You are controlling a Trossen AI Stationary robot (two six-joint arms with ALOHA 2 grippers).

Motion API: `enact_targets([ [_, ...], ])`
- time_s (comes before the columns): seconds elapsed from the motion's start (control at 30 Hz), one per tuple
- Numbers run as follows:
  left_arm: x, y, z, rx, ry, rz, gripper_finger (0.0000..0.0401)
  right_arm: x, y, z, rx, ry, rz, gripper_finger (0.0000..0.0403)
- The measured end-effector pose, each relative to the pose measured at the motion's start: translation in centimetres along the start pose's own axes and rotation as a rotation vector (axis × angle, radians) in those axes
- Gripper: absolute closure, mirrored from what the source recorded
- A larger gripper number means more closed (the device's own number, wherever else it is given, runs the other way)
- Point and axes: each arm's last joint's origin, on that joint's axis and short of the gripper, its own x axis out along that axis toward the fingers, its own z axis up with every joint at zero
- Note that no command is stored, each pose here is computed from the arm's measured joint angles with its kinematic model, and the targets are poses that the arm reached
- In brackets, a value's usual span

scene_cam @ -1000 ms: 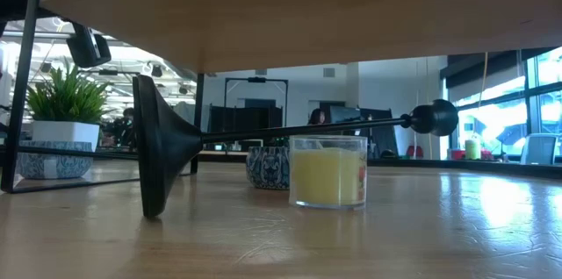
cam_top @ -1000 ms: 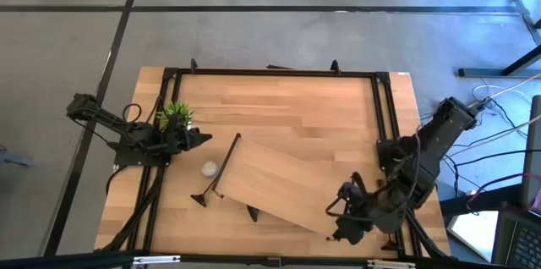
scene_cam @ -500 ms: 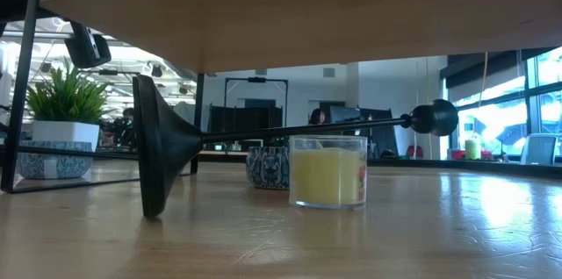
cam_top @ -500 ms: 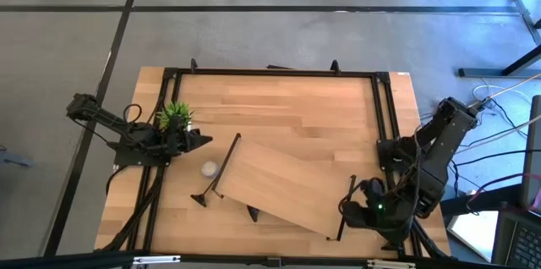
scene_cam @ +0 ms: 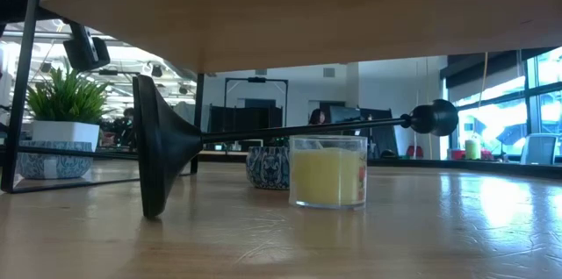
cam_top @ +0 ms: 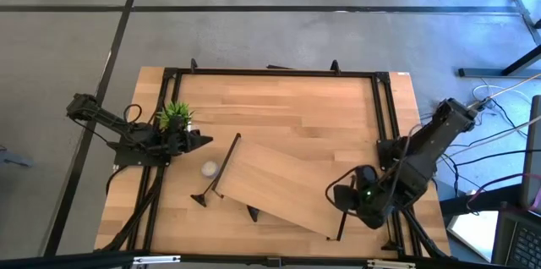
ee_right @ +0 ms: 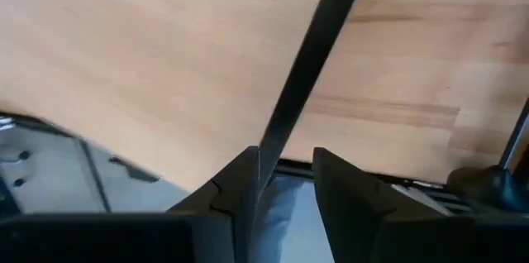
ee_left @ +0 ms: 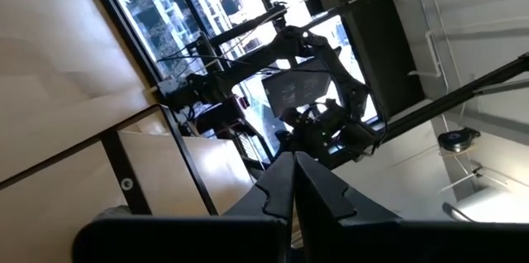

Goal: Pick & Place candle stick holders
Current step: Move the shelf from the bottom to the center of the table

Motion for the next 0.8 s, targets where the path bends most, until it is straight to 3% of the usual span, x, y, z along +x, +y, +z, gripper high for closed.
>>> enact_targets([
  [0.23,0.0,0.0,0.0,-0.001,-0.001,0.001,0.0395,2.0,0.8,0.1,0.007,0.027,0.031,0.0283],
  [0.8,0.0,0.0,0.0,-0.014,0.0,0.001,0.0395,3.0,2.1,2.6,-0.045,-0.044,-0.077,0.0302],
])
